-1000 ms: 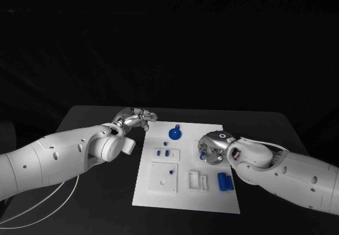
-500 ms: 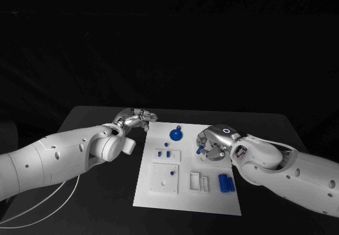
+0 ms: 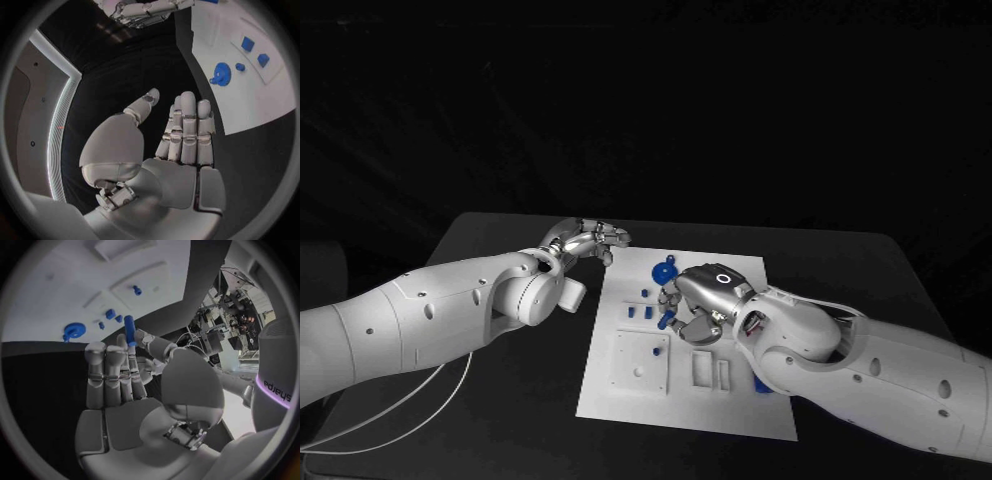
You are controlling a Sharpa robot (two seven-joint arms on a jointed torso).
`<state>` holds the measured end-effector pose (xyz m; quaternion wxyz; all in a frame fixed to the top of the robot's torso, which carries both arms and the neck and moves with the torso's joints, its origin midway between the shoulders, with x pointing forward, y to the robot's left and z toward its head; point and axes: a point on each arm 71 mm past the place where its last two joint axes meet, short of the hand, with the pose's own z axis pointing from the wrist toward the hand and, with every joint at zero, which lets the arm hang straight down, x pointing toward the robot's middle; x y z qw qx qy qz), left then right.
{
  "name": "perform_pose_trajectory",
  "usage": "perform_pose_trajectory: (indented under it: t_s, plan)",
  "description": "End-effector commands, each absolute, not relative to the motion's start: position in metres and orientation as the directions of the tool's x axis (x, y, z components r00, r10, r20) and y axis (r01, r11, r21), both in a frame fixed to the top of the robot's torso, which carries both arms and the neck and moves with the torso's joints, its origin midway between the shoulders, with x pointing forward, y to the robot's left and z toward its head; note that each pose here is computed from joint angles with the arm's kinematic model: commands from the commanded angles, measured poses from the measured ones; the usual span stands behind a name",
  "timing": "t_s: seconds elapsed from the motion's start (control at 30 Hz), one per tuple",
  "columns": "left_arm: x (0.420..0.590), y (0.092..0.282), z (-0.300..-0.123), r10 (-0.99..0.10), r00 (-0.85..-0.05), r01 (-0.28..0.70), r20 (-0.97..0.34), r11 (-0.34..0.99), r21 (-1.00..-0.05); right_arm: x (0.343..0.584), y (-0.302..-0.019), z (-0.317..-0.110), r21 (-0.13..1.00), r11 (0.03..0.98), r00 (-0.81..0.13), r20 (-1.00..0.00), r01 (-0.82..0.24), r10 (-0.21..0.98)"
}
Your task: Assemble the parts on the task board
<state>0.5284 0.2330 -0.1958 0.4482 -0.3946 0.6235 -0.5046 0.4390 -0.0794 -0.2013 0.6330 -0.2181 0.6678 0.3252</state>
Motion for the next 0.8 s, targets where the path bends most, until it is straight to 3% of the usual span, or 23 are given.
perform_pose_trajectory:
  t_s: [0.03, 0.43, 0.8]
  plan:
    - [0.528, 0.229, -0.194, -0.944, -0.294, -0.027, -0.149, 0.164, -0.986, 0.432, -0.066, -0.208, 0.156, 0.658, -0.112, -0.988, -0.737, 0.109]
    - [0.527, 0.224, -0.194, -0.941, -0.305, -0.026, -0.144, 0.160, -0.987, 0.414, -0.041, -0.245, 0.156, 0.619, -0.162, -0.986, -0.769, 0.047]
    - [0.527, 0.223, -0.194, -0.941, -0.308, -0.027, -0.143, 0.159, -0.987, 0.413, -0.037, -0.260, 0.120, 0.624, -0.149, -0.989, -0.773, 0.006]
